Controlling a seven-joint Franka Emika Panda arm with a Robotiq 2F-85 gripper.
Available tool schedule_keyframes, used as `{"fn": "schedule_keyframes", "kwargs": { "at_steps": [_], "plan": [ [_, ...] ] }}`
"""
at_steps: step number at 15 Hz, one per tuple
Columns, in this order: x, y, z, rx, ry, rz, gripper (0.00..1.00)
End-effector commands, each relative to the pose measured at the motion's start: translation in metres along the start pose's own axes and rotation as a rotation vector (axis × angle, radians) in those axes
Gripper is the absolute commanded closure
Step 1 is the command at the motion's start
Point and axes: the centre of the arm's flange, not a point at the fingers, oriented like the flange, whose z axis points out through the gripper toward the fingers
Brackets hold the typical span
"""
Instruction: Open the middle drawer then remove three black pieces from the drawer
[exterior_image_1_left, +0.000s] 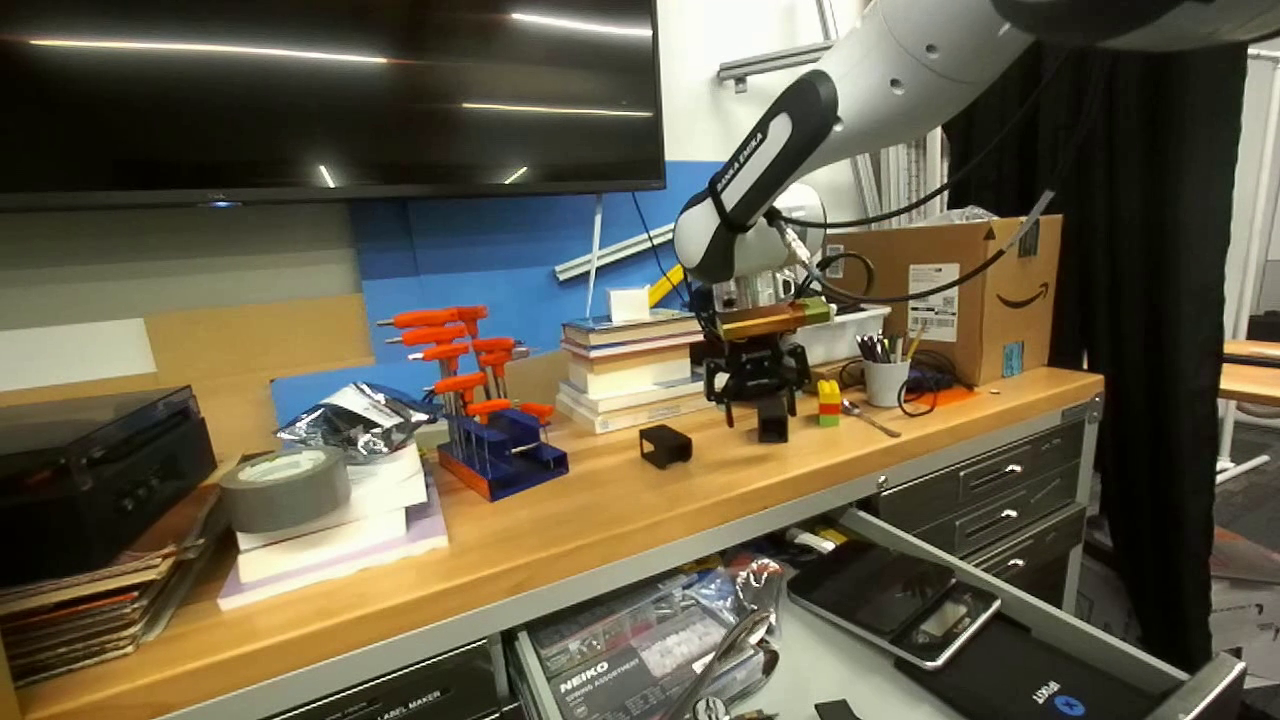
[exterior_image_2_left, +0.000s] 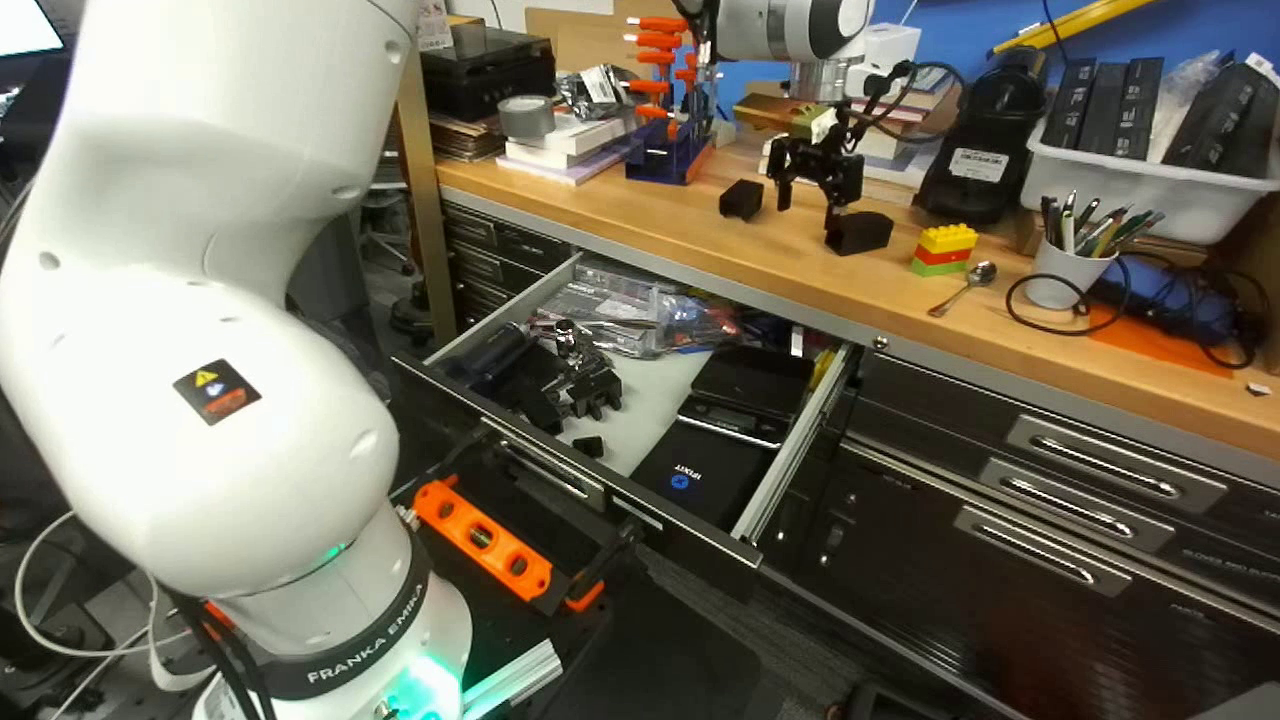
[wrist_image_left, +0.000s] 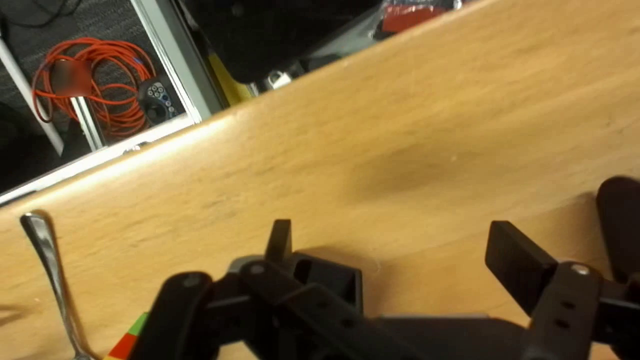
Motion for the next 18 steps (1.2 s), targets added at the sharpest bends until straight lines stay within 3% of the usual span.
{"fn": "schedule_keyframes", "kwargs": {
  "at_steps": [1,4,10,18],
  "plan": [
    [-0.079,0.008,-0.027,-0.009,-0.043,-0.035,0.00],
    [-0.121,0.011,-0.025,-0.013,-0.093,-0.053,0.00],
    [-0.198,0.011,0.013,-0.007,-0.172,-0.067,0.00],
    [-0.270,0.001,0.074,0.045,-0.148,-0.068,0.00]
  ]
}}
